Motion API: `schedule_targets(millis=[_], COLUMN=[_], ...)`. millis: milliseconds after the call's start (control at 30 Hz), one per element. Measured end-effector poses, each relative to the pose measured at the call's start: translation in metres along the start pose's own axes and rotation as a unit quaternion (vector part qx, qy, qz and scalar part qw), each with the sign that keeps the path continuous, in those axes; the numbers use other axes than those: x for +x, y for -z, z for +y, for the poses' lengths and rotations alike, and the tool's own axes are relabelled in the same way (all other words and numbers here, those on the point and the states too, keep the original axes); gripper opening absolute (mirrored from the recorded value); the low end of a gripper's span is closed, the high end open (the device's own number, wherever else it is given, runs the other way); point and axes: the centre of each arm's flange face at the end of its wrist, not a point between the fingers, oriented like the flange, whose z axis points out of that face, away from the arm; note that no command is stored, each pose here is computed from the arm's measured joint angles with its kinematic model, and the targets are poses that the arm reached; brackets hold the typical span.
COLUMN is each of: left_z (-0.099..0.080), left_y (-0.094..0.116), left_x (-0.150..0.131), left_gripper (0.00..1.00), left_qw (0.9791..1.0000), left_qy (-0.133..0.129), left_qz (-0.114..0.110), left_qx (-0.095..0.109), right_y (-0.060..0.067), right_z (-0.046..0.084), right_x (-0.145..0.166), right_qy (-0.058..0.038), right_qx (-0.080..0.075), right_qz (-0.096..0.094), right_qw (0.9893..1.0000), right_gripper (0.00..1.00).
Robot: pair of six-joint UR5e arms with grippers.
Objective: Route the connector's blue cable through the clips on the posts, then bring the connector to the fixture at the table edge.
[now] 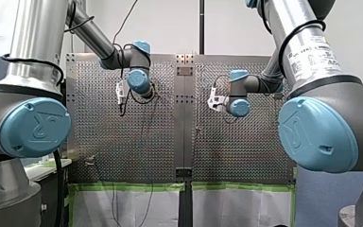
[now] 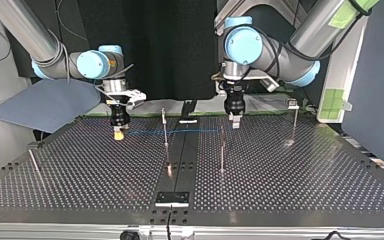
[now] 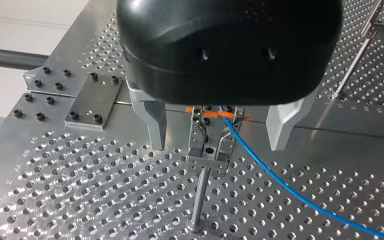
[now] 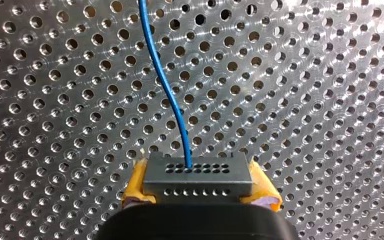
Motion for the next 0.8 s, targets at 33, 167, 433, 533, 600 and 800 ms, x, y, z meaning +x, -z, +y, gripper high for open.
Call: schedule_targets(millis=[33,167,433,533,600,800], left_z=[-0.0005,-0.0028,-0.0035,-0.0035,-0.0035,-0.0036], left_y=[0.0003,0.0019,0.0028,0.0030,0.0031,0.0032], left_x=[0.0001,0.0007,0.0013,0.0015,0.0014,0.0018], left_gripper=[1.00,1.00,1.00,1.00,1.00,1.00], left_qw=[1.0000,1.0000,0.9999,0.9999,0.9999,0.9999], left_qy=[-0.001,-0.007,-0.010,-0.011,-0.011,-0.011], left_qz=[0.000,0.000,0.001,0.002,0.002,0.003], left_qx=[0.001,0.004,0.004,0.004,0.004,0.004], right_y=[0.0000,0.0001,0.0001,-0.0001,-0.0002,-0.0005], right_z=[0.0000,-0.0003,-0.0001,-0.0001,0.0000,0.0001], right_x=[0.0000,-0.0004,-0.0008,-0.0009,-0.0008,-0.0006], right_qy=[0.0000,-0.0001,0.0000,0.0000,0.0000,0.0000], right_qx=[0.000,0.000,0.000,0.000,0.000,0.000], right_qz=[0.000,0.000,-0.001,0.000,0.001,0.002], right_qw=[1.0000,1.0000,1.0000,1.0000,1.0000,1.0000], right_gripper=[0.00,0.00,0.00,0.00,0.00,0.00])
